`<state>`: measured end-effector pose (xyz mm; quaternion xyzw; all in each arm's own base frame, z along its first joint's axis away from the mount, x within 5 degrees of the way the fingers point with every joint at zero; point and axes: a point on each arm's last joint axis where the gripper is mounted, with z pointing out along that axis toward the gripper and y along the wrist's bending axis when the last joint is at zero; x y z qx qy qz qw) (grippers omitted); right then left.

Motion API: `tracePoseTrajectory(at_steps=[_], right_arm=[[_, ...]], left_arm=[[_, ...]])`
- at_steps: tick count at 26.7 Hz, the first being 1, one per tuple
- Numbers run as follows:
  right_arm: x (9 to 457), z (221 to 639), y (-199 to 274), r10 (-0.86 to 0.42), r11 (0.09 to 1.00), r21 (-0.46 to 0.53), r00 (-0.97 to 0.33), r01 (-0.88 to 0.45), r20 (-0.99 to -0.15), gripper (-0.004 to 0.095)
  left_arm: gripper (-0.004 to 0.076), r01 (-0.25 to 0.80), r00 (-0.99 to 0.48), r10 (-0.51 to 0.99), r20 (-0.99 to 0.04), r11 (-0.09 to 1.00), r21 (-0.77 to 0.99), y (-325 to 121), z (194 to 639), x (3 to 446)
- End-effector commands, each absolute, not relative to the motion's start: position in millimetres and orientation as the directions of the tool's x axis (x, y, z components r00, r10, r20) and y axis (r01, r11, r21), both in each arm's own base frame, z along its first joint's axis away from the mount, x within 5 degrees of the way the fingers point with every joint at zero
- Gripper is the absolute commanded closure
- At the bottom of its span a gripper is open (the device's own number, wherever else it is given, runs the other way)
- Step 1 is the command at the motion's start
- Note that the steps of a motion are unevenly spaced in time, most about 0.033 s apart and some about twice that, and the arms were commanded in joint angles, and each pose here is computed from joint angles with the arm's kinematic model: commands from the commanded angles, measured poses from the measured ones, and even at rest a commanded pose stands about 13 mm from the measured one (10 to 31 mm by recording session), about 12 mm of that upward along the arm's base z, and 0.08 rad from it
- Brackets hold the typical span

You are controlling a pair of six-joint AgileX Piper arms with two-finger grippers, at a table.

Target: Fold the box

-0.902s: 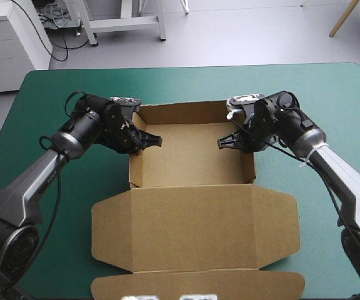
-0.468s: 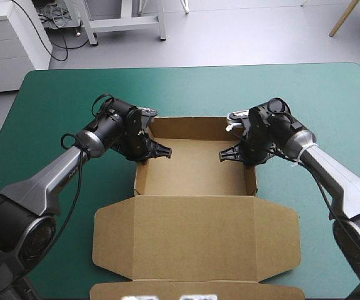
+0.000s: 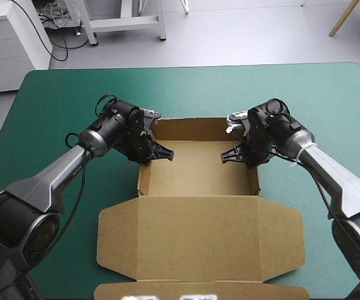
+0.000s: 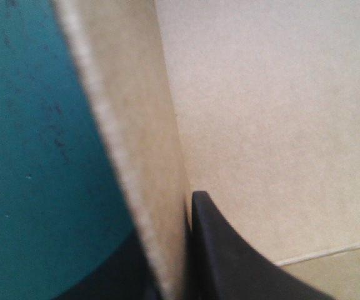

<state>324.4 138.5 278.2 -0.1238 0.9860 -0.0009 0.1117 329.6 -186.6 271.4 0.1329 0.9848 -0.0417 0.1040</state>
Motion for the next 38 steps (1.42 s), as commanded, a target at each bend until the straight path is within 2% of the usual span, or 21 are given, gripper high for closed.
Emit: tracePoseTrajectory(at_steps=[1, 5, 7, 10, 18, 23, 27, 30, 32, 33, 35, 38], right_arm=[[318.9, 297.4, 129.4, -0.289, 0.957, -0.110, -0.926, -0.270, -0.242, 0.0723], [319.0, 297.4, 129.5, -0.250, 0.968, -0.100, -0.936, -0.232, -0.248, 0.0431], [319.2, 297.4, 129.6, -0.245, 0.969, -0.098, -0.937, -0.227, -0.250, 0.0372], [320.1, 300.2, 129.6, -0.245, 0.969, -0.101, -0.934, -0.227, -0.259, 0.0372], [329.3, 334.7, 133.4, -0.262, 0.965, -0.092, -0.891, -0.245, -0.371, 0.0372], [327.7, 373.2, 127.2, -0.263, 0.965, -0.129, -0.833, -0.229, -0.488, 0.0372], [318.7, 393.9, 117.2, -0.274, 0.961, -0.182, -0.794, -0.207, -0.543, 0.0381], [311.2, 404.2, 113.1, -0.264, 0.964, -0.175, -0.779, -0.198, -0.568, 0.0391], [307.7, 407.0, 114.1, -0.222, 0.975, -0.128, -0.785, -0.181, -0.579, 0.0399], [307.3, 404.6, 116.6, -0.199, 0.980, -0.094, -0.796, -0.178, -0.572, 0.0399], [307.0, 396.0, 118.6, -0.198, 0.980, -0.078, -0.814, -0.186, -0.545, 0.0400], [304.8, 370.7, 118.8, -0.208, 0.978, -0.079, -0.858, -0.193, -0.469, 0.0400]], left_arm=[[0.0567, 0.328, -0.902, 0.292, -0.319, 0.942, -0.065, -190.6, 294.5, 329.2], [0.0376, 0.326, -0.899, 0.280, -0.337, 0.941, -0.088, -194.1, 291.7, 332.4], [0.0283, 0.327, -0.893, 0.275, -0.357, 0.940, -0.094, -195.2, 292.4, 333.9], [0.0224, 0.325, -0.891, 0.272, -0.363, 0.941, -0.091, -195.1, 292.6, 334.6], [0.0226, 0.355, -0.868, 0.301, -0.395, 0.932, -0.070, -195.2, 308.4, 337.2], [0.0265, 0.363, -0.818, 0.278, -0.504, 0.929, -0.075, -196.2, 364.9, 341.2], [0.0304, 0.349, -0.761, 0.272, -0.589, 0.937, -0.018, -187.3, 412.1, 338.8], [0.0354, 0.326, -0.706, 0.254, -0.661, 0.945, 0.016, -178.8, 446.0, 334.1], [0.0470, 0.336, -0.640, 0.235, -0.731, 0.942, 0.009, -172.8, 475.2, 323.7], [0.0597, 0.366, -0.577, 0.258, -0.775, 0.930, 0.037, -166.9, 495.7, 313.5], [0.0728, 0.394, -0.502, 0.284, -0.817, 0.916, 0.076, -156.5, 518.8, 295.7], [0.0734, 0.404, -0.440, 0.264, -0.858, 0.912, 0.074, -139.8, 544.4, 265.0]])
